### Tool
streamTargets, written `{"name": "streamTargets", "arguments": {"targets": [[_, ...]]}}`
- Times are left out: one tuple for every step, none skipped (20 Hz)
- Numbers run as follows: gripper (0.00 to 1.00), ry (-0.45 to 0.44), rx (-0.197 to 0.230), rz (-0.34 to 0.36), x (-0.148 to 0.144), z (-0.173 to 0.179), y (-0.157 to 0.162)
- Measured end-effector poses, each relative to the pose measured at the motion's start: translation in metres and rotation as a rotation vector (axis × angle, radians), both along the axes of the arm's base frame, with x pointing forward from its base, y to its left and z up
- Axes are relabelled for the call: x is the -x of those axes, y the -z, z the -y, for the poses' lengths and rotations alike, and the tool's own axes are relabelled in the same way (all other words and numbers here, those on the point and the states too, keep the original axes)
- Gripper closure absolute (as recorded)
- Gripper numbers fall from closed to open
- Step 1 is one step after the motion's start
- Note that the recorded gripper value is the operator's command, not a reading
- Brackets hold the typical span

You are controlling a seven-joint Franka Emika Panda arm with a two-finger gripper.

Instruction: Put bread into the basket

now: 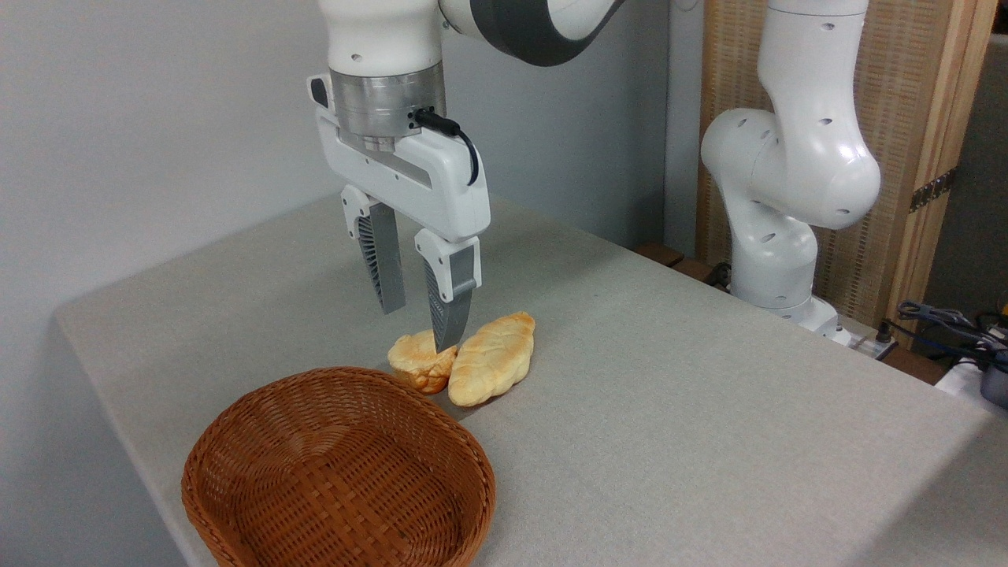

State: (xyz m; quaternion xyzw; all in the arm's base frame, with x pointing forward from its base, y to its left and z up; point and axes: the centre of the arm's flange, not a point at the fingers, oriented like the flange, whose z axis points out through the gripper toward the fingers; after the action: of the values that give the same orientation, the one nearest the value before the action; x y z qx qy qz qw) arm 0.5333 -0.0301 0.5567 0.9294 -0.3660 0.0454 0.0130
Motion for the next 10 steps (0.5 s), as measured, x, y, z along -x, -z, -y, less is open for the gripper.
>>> {"name": "streamTargets", "arguments": {"targets": [[0.0, 0.0, 0.0, 0.0, 0.0, 0.0, 0.0], [0.0, 0.0, 0.0, 0.0, 0.0, 0.0001, -0.0001], [0.0, 0.0, 0.0, 0.0, 0.0, 0.0003, -0.0001], [0.0, 0.002, 0.0, 0.0, 0.0001, 0.001, -0.0001], [0.0, 0.005, -0.001, -0.002, 0.0004, 0.0026, 0.0001], [0.0, 0.009, -0.001, -0.003, 0.0007, 0.0048, 0.0002], [0.0, 0.013, -0.001, -0.003, 0.0008, 0.0069, 0.0002], [0.0, 0.014, -0.002, -0.004, 0.0009, 0.0078, 0.0003], [0.0, 0.014, -0.002, -0.006, 0.001, 0.0078, 0.001], [0.0, 0.014, -0.002, -0.01, 0.0011, 0.0079, 0.0027]]}}
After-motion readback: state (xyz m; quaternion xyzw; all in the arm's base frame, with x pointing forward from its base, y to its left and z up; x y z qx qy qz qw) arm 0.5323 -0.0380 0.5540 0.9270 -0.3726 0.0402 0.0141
